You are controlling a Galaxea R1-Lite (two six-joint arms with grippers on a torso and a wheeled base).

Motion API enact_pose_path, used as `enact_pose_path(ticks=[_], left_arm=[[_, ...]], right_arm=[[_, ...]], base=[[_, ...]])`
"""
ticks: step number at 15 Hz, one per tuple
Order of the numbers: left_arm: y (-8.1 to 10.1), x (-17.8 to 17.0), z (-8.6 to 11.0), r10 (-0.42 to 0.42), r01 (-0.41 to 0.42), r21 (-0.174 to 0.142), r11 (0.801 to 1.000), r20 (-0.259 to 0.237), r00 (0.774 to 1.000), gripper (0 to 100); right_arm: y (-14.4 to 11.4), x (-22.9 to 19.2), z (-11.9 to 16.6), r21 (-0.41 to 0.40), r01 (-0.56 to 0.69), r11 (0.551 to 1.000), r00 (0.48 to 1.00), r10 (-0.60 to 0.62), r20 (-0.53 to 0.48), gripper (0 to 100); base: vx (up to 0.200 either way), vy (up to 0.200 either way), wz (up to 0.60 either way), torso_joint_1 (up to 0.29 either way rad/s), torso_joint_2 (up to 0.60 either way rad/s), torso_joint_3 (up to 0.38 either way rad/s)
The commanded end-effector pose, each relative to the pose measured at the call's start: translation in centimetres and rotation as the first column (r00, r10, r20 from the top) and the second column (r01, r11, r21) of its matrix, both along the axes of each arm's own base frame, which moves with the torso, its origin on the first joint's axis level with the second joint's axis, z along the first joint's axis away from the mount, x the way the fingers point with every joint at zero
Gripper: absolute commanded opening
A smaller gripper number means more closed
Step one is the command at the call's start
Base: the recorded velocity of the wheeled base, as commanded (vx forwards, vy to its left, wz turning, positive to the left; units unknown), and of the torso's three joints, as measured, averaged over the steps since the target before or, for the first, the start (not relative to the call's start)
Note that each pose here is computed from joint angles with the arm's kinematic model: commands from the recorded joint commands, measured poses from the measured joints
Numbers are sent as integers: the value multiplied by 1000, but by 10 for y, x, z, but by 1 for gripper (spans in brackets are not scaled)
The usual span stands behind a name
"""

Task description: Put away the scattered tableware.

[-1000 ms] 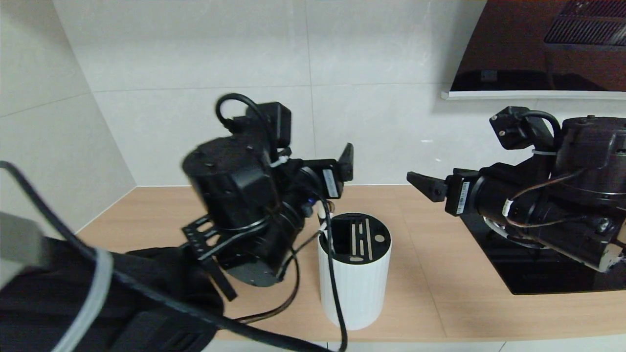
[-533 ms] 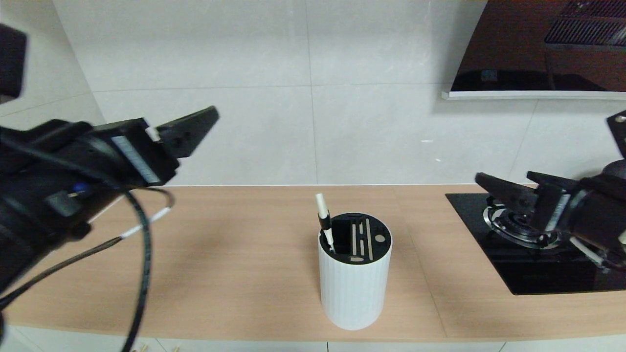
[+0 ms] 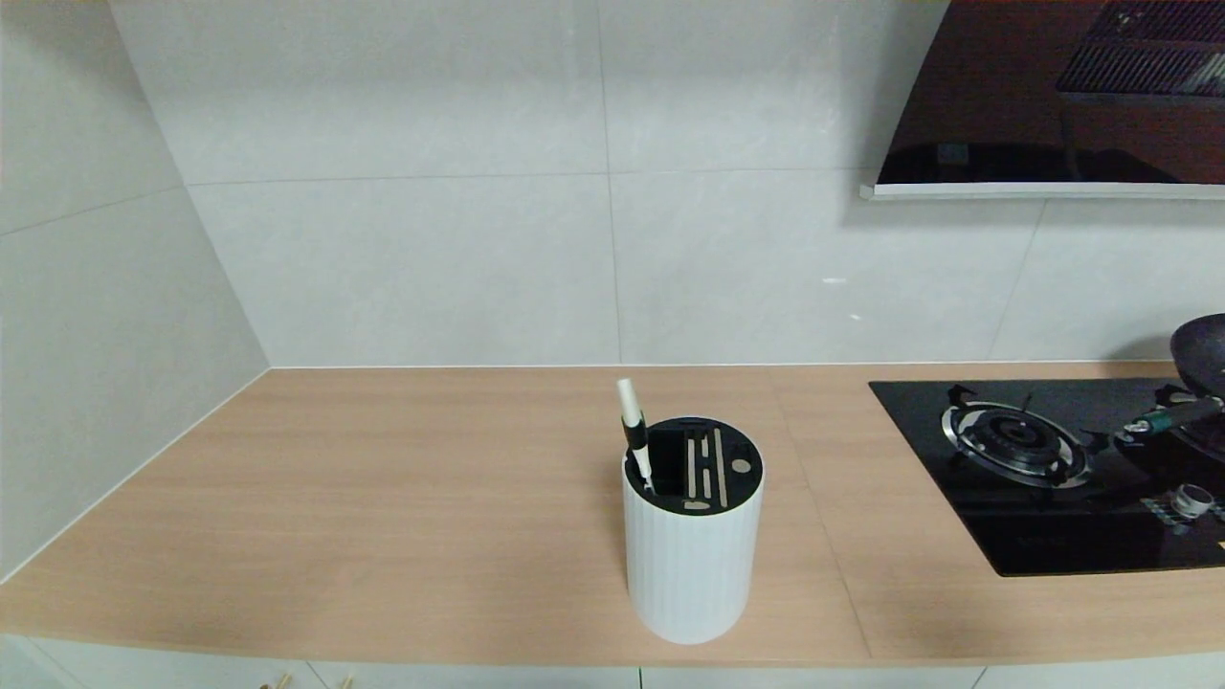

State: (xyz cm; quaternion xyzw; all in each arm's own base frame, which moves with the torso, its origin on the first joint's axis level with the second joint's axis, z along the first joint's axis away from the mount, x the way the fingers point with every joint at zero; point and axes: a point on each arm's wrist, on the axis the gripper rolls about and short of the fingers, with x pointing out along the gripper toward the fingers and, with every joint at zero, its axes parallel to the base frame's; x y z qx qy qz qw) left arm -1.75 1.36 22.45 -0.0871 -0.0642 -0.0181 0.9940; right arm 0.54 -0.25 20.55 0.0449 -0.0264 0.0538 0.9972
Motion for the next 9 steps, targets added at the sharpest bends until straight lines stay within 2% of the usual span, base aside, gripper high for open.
enact_pose_path(ticks=[1, 2, 3, 4, 5, 6, 7, 8, 9], left_arm=[[6, -46, -38, 134, -132, -37, 991, 83, 987, 100], [6, -46, -39, 152, -149, -42, 988, 79, 985, 100], [3, -44, -43, 208, -206, -37, 978, 62, 976, 100], [2, -44, -43, 220, -218, -37, 975, 62, 974, 100], [-1, -43, -46, 269, -268, -30, 963, 51, 962, 100], [-6, -47, -58, 310, -310, -10, 951, 68, 948, 100], [-8, -47, -69, 287, -289, 27, 957, 67, 956, 100], [-8, -34, -92, 272, -270, 112, 956, -10, 962, 100], [-8, -24, -107, 275, -267, 150, 952, -36, 961, 100]], right_arm=[[-7, -61, -29, -15, 105, 994, 986, -103, 129, 100], [-6, -61, -30, -19, 119, 993, 985, -116, 125, 100], [-3, -63, -33, -17, 185, 983, 974, -181, 134, 100], [-1, -66, -35, -16, 199, 980, 970, -195, 146, 100], [2, -71, -44, -38, 196, 980, 969, -187, 160, 100], [1, -66, -53, -49, 223, 974, 968, -215, 127, 100], [1, -63, -57, -53, 238, 970, 967, -232, 109, 100], [0, -57, -71, -75, 233, 970, 971, -228, 71, 100], [0, -49, -87, -120, 229, 966, 973, -229, 14, 100]], base=[[0, 0, 0, 0, 0, 0], [0, 0, 0, 0, 0, 0], [0, 0, 0, 0, 0, 0], [0, 0, 0, 0, 0, 0], [0, 0, 0, 0, 0, 0], [0, 0, 0, 0, 0, 0], [0, 0, 0, 0, 0, 0], [0, 0, 0, 0, 0, 0], [0, 0, 0, 0, 0, 0]])
